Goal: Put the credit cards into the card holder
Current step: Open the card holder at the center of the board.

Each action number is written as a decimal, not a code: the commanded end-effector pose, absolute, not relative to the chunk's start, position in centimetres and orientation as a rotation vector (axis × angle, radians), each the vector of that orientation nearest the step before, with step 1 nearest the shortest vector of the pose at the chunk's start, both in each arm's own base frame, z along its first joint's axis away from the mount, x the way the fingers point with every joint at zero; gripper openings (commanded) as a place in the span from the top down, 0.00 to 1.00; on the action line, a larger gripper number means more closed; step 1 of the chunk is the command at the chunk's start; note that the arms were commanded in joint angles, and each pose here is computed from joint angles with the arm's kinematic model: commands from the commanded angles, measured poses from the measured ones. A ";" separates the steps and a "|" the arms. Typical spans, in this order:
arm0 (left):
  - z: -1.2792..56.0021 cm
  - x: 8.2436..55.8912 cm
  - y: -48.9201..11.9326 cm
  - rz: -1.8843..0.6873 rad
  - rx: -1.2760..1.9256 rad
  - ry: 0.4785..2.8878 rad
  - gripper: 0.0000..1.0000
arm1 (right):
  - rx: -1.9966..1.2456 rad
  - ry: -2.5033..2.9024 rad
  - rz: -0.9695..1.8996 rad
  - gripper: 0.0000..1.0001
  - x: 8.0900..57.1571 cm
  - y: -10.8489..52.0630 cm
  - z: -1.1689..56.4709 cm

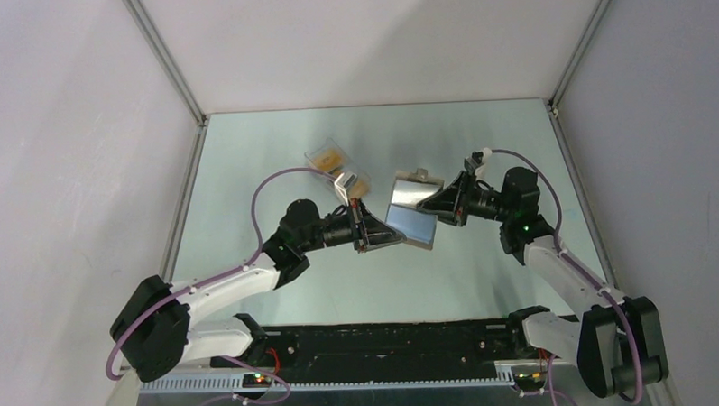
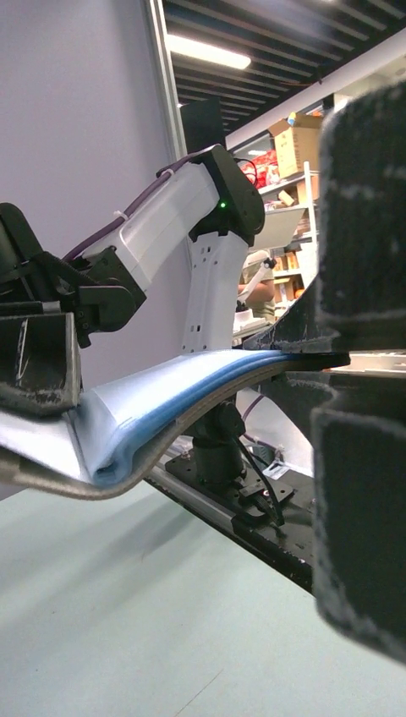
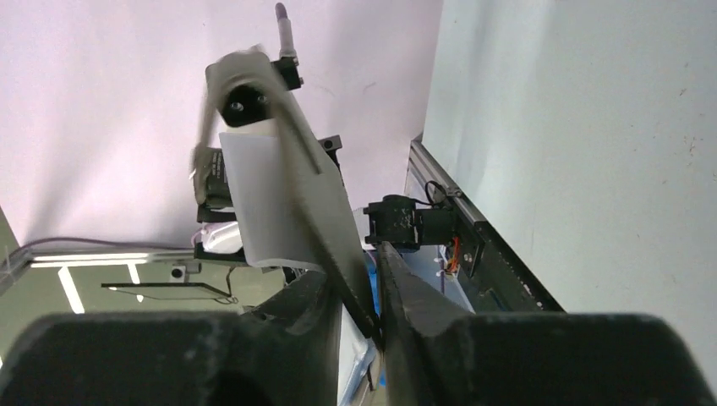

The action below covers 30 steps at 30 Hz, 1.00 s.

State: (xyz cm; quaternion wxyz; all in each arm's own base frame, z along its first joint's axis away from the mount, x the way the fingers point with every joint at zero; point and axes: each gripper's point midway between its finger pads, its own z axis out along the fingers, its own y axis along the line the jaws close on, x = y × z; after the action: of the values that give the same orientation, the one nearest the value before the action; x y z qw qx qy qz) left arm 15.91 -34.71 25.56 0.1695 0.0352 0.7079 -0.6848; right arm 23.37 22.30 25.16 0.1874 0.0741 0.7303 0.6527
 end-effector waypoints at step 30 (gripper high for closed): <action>23.2 21.1 -33.4 -1.711 -0.072 2.046 0.10 | 0.146 1.919 1.631 1.00 24.8 22.4 24.6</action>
State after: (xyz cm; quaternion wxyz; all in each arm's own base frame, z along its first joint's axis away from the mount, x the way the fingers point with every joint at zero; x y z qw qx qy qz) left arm 21.41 -31.87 20.29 0.2418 -0.0561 0.7847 -0.5680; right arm 24.84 22.27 21.95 0.2613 0.0801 0.7513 0.6007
